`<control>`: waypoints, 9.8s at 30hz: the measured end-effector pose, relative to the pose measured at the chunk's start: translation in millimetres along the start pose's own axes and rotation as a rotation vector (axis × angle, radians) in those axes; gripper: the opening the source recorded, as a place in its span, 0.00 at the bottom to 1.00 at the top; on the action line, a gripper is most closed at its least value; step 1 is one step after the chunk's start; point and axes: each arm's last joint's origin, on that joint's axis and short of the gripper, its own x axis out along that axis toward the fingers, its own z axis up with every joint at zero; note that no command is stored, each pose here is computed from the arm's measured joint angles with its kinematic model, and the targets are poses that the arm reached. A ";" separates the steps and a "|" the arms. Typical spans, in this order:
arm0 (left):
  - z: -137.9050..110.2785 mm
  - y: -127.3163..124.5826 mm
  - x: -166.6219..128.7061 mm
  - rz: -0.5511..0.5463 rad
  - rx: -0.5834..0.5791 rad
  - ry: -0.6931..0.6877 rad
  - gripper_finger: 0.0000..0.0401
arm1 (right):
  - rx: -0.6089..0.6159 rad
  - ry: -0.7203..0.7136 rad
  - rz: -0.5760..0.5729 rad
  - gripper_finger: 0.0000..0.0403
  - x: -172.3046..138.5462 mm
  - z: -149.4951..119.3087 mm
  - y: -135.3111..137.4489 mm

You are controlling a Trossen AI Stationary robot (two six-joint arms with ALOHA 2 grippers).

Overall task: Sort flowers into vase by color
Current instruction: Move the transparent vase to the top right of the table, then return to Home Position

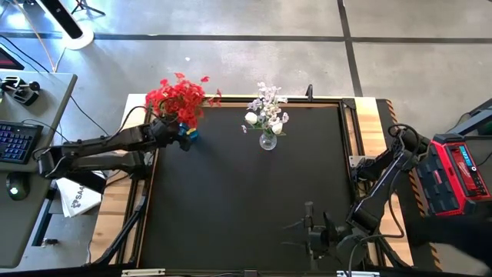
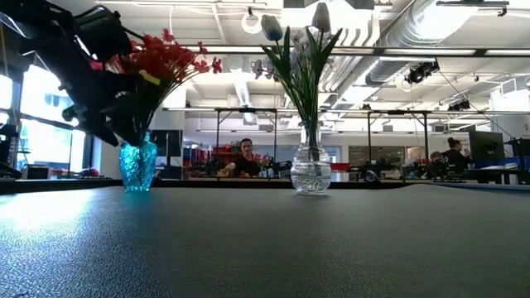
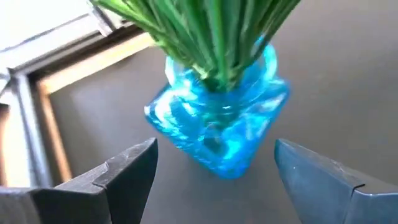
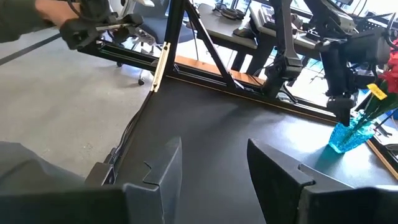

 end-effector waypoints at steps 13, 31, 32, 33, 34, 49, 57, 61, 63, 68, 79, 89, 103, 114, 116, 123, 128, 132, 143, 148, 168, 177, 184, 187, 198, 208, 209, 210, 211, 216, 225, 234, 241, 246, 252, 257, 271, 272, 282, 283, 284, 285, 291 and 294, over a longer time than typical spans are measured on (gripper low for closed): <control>-19.3 -17.0 -21.6 -0.238 -0.255 0.144 0.77 | 0.083 0.168 0.079 0.39 5.6 -16.9 -6.6; -81.0 -74.1 -71.2 -0.475 -0.215 0.185 0.77 | 0.281 0.715 -0.190 0.61 58.1 -131.8 -124.4; -84.8 -79.2 -72.9 -0.489 -0.218 0.171 0.77 | 0.286 0.704 -0.226 0.63 62.2 -140.4 -135.3; -89.0 -84.8 -74.6 -0.504 -0.219 0.154 0.77 | 0.292 0.684 -0.270 0.65 65.8 -148.0 -146.0; -93.1 -91.5 -76.5 -0.528 -0.220 0.132 0.77 | 0.301 0.659 -0.315 0.67 69.2 -154.2 -157.0; -149.8 -172.1 -77.0 -0.807 -0.192 -0.091 0.77 | 0.470 0.340 -0.722 0.71 85.7 -161.9 -241.1; -159.8 -176.9 -67.9 -0.790 -0.176 -0.088 0.77 | 0.460 0.309 -0.744 0.71 86.8 -162.0 -260.6; -159.3 -176.8 -67.6 -0.783 -0.175 -0.101 0.77 | 0.457 0.270 -0.695 0.71 88.4 -159.5 -270.2; -159.2 -176.8 -67.6 -0.783 -0.176 -0.102 0.77 | 0.458 0.252 -0.697 0.69 88.4 -158.6 -274.6; -159.2 -176.8 -67.6 -0.783 -0.175 -0.102 0.77 | 0.470 0.250 -0.649 0.60 89.3 -162.0 -283.9; -158.8 -176.8 -67.4 -0.779 -0.179 -0.110 0.77 | 0.408 0.280 -0.579 0.36 98.6 -172.8 -285.9; -158.9 -176.7 -67.3 -0.777 -0.168 -0.114 0.77 | 0.413 0.346 -0.624 0.18 72.1 -160.5 -285.6; -158.0 -176.3 -66.9 -0.763 -0.163 -0.141 0.77 | 0.567 0.140 -1.068 0.17 -39.7 -215.8 -259.2; -157.4 -176.1 -66.9 -0.756 -0.182 -0.154 0.77 | 0.627 0.160 -1.134 0.17 -56.3 -229.9 -263.4; -157.4 -176.1 -66.9 -0.757 -0.182 -0.154 0.77 | 0.638 0.176 -1.126 0.19 -56.2 -232.0 -264.0; -157.0 -176.4 -67.2 -0.760 -0.188 -0.156 0.77 | 0.633 0.196 -1.114 0.33 -56.4 -233.4 -264.7; -157.0 -176.5 -67.2 -0.760 -0.189 -0.156 0.77 | 0.613 0.246 -1.035 0.50 -55.6 -229.3 -264.6; -156.9 -176.5 -67.3 -0.761 -0.189 -0.155 0.77 | 0.611 0.330 -0.964 0.63 -56.6 -213.4 -268.2; -156.9 -176.6 -67.3 -0.761 -0.188 -0.155 0.77 | 0.868 0.652 -0.809 0.68 -83.5 -171.2 -265.5; -157.0 -176.6 -67.3 -0.761 -0.187 -0.155 0.77 | 0.901 0.666 -0.560 0.68 -77.2 -170.8 -245.2; -146.3 -183.0 -76.3 -0.785 -0.134 -0.324 0.77 | 0.473 -0.129 0.227 0.33 -106.2 -135.4 -185.9; -98.1 -196.9 -77.6 -0.951 -0.021 -0.508 0.77 | 0.497 -0.255 0.242 0.26 -103.3 -169.0 -181.5; -59.3 -173.2 -77.7 -1.010 0.031 -0.645 0.77 | 0.510 -0.274 0.239 0.26 -99.5 -186.2 -178.0; -53.6 -146.5 -77.5 -0.982 -0.009 -0.690 0.77 | 0.517 -0.284 0.221 0.26 -100.0 -187.7 -178.6; -50.9 -62.4 -58.0 -1.031 -0.187 -0.809 0.77 | 0.526 -0.272 0.133 0.26 -99.4 -189.8 -180.8; -31.9 -41.6 -35.8 -1.081 -0.012 -0.852 0.77 | 0.518 -0.233 0.134 0.26 -98.4 -193.4 -179.8; -31.5 -40.7 -36.0 -1.061 0.018 -0.875 0.77 | 0.518 -0.231 0.134 0.26 -98.4 -193.5 -179.7; -31.7 -40.2 -36.4 -1.046 0.051 -0.894 0.77 | 0.518 -0.231 0.134 0.26 -98.4 -193.5 -179.7; -32.2 -39.8 -37.3 -1.040 0.078 -0.910 0.77 | 0.518 -0.230 0.134 0.26 -98.3 -193.6 -179.7; -39.8 -37.5 -39.8 -1.063 0.191 -0.883 0.77 | 0.517 -0.229 0.134 0.26 -98.3 -193.8 -179.7; -53.6 -26.0 -40.0 -1.053 0.240 -0.782 0.77 | 0.420 -0.374 -0.072 0.26 -102.3 -181.8 -189.4; -58.7 -15.9 -43.7 -1.057 0.225 -0.790 0.77 | 0.285 -0.505 -0.050 0.26 -120.9 -159.4 -201.2; -57.8 -13.0 -46.6 -1.062 0.207 -0.824 0.77 | 0.332 -0.461 -0.157 0.26 -111.7 -172.3 -212.4; -59.0 -13.4 -45.3 -1.058 0.214 -0.806 0.77 | 0.326 -0.441 -0.126 0.26 -109.7 -178.0 -221.4; -61.2 -13.9 -42.8 -1.055 0.216 -0.766 0.77 | 0.327 -0.508 -0.148 0.26 -102.7 -190.4 -227.6; -62.8 -14.2 -41.1 -1.065 0.187 -0.719 0.77 | 0.316 -0.483 -0.141 0.26 -98.2 -198.3 -226.9; -62.8 -14.2 -41.2 -1.073 0.167 -0.707 0.77 | 0.342 -0.310 -0.087 0.26 -90.2 -211.9 -216.4; -62.8 -14.2 -41.2 -1.073 0.167 -0.707 0.77 | 0.306 -0.309 -0.078 0.26 -90.1 -211.7 -215.7; -62.8 -14.2 -41.1 -1.073 0.167 -0.706 0.77 | 0.372 -0.288 -0.101 0.26 -88.8 -213.3 -215.7; -62.8 -14.2 -41.1 -1.073 0.167 -0.706 0.77 | 0.438 -0.286 -0.090 0.26 -88.3 -213.6 -215.5; -62.8 -14.2 -41.1 -1.073 0.167 -0.706 0.77 | 0.484 -0.282 -0.082 0.26 -87.8 -213.9 -215.3; -62.8 -14.2 -41.1 -1.073 0.168 -0.706 0.77 | 0.506 -0.276 -0.080 0.26 -87.2 -214.3 -215.1; -62.7 -14.2 -41.3 -1.073 0.166 -0.708 0.77 | 0.433 -0.231 -0.085 0.26 -83.9 -216.6 -214.4; -62.4 -14.1 -41.5 -1.078 0.155 -0.705 0.77 | 0.410 -0.223 -0.088 0.26 -83.5 -217.0 -214.4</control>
